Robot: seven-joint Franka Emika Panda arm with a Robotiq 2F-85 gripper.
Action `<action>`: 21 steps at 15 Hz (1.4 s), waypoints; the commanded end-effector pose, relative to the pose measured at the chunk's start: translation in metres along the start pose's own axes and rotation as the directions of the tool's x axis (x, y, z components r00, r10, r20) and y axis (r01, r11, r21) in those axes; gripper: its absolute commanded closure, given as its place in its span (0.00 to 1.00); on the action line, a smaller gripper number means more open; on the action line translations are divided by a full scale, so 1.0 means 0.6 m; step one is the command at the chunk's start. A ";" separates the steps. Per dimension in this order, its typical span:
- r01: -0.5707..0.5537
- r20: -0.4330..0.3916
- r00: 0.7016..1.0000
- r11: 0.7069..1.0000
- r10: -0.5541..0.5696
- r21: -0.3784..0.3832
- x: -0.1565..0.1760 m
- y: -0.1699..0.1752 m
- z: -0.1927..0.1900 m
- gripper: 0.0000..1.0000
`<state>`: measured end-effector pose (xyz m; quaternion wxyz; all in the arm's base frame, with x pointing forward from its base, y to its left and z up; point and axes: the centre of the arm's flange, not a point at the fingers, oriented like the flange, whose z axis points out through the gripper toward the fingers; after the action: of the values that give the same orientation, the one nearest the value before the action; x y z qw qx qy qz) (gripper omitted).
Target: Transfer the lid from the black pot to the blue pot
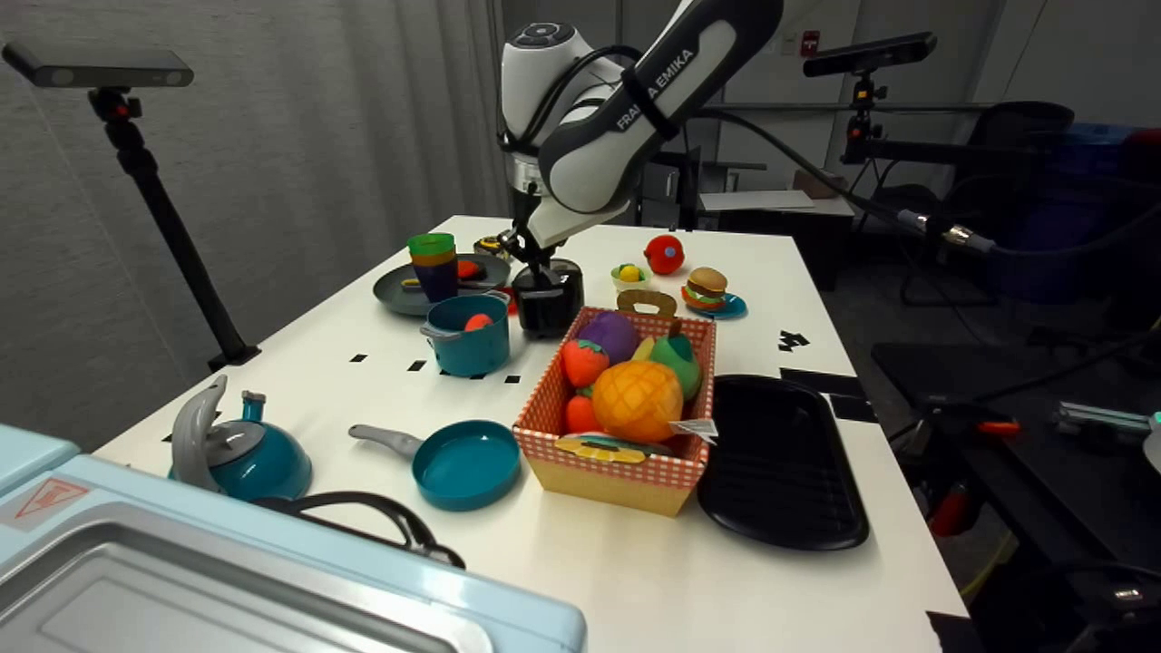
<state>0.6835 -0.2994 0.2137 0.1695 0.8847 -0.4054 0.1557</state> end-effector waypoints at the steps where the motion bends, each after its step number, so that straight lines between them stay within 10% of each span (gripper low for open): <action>1: -0.040 -0.011 0.999 0.999 0.041 0.031 0.047 -0.011 -0.020 0.96; 21: -0.071 -0.014 0.997 0.985 0.074 0.156 -0.033 -0.229 -0.065 0.96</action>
<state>0.7495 -0.1886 0.2238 0.0982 0.8846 -0.4089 0.2015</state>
